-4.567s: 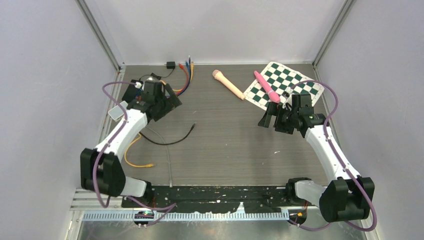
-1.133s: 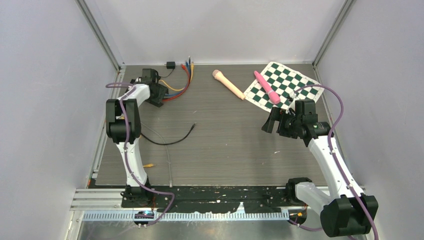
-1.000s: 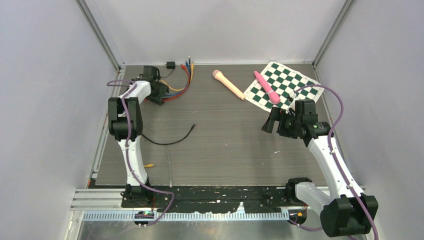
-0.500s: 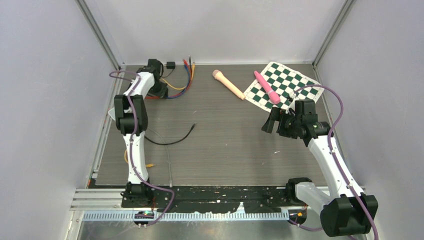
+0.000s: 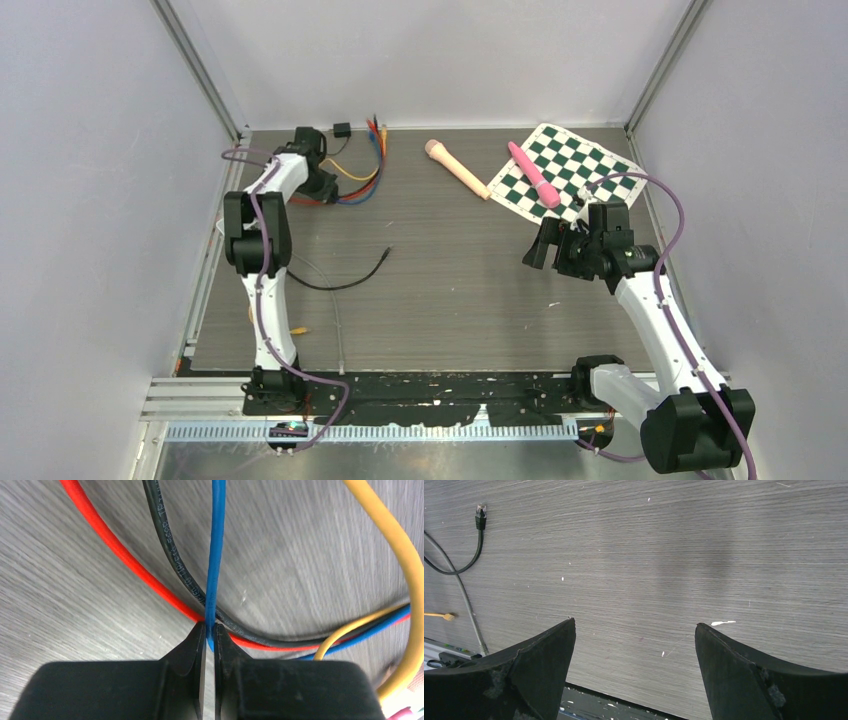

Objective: Pull the plug from the switch port
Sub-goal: Move the switch port to the center of the board.

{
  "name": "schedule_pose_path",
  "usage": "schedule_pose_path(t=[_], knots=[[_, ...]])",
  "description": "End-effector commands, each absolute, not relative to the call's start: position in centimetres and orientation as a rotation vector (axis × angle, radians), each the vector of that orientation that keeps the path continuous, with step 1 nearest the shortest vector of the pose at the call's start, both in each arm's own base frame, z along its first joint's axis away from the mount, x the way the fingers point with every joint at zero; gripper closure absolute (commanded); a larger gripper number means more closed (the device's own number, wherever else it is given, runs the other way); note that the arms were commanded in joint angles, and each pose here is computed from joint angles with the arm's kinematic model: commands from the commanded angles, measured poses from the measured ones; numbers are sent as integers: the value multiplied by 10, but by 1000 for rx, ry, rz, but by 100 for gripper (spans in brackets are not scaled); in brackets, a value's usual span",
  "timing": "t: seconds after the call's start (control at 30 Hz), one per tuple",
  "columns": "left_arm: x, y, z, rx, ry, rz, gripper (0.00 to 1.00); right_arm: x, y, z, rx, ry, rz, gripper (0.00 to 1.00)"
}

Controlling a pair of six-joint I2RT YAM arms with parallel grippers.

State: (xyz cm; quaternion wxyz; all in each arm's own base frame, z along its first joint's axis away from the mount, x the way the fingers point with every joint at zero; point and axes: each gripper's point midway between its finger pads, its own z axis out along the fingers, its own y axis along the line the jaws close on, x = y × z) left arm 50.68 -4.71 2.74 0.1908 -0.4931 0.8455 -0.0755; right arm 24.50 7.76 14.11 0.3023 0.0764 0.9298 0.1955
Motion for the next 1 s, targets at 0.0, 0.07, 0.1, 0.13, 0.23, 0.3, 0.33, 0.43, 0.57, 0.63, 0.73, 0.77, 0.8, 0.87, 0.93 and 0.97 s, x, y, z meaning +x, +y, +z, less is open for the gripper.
schedule_pose_path(t=[0.0, 0.07, 0.1, 0.13, 0.23, 0.3, 0.33, 0.43, 0.57, 0.63, 0.73, 0.77, 0.8, 0.87, 0.93, 0.97], knots=[[478, -81, 38, -1190, 2456, -367, 100, 252, 84, 147, 192, 2425, 560, 4], [467, -89, 43, -1102, 2464, -397, 100, 253, 85, 149, 190, 2428, 568, 5], [460, -94, 42, -1068, 2480, -411, 100, 255, 85, 151, 193, 2425, 571, 4], [455, -101, 46, -1027, 2484, -447, 100, 256, 85, 152, 194, 2422, 571, 4], [436, -120, 43, -889, 2529, -498, 100, 258, 86, 153, 204, 2419, 578, 5], [425, -132, 45, -792, 2554, -501, 100, 258, 86, 151, 212, 2425, 582, 5], [418, -136, 45, -749, 2569, -488, 100, 258, 87, 150, 212, 2427, 587, 4], [395, -138, 41, -694, 2594, -451, 100, 255, 88, 148, 224, 2434, 595, 4], [371, -145, 38, -648, 2589, -504, 100, 255, 88, 149, 241, 2422, 604, 4], [358, -146, 34, -602, 2616, -472, 100, 255, 90, 150, 247, 2418, 615, 5], [340, -150, 28, -540, 2647, -459, 100, 254, 91, 151, 252, 2415, 624, 5], [336, -152, 28, -515, 2651, -470, 100, 254, 91, 150, 250, 2413, 625, 5], [332, -156, 27, -490, 2654, -480, 100, 255, 92, 150, 250, 2413, 628, 5], [325, -165, 29, -417, 2660, -495, 97, 255, 93, 150, 251, 2415, 638, 5], [316, -173, 31, -344, 2669, -501, 95, 255, 93, 149, 253, 2418, 645, 5], [312, -177, 32, -313, 2673, -509, 94, 256, 94, 149, 252, 2417, 646, 4]])
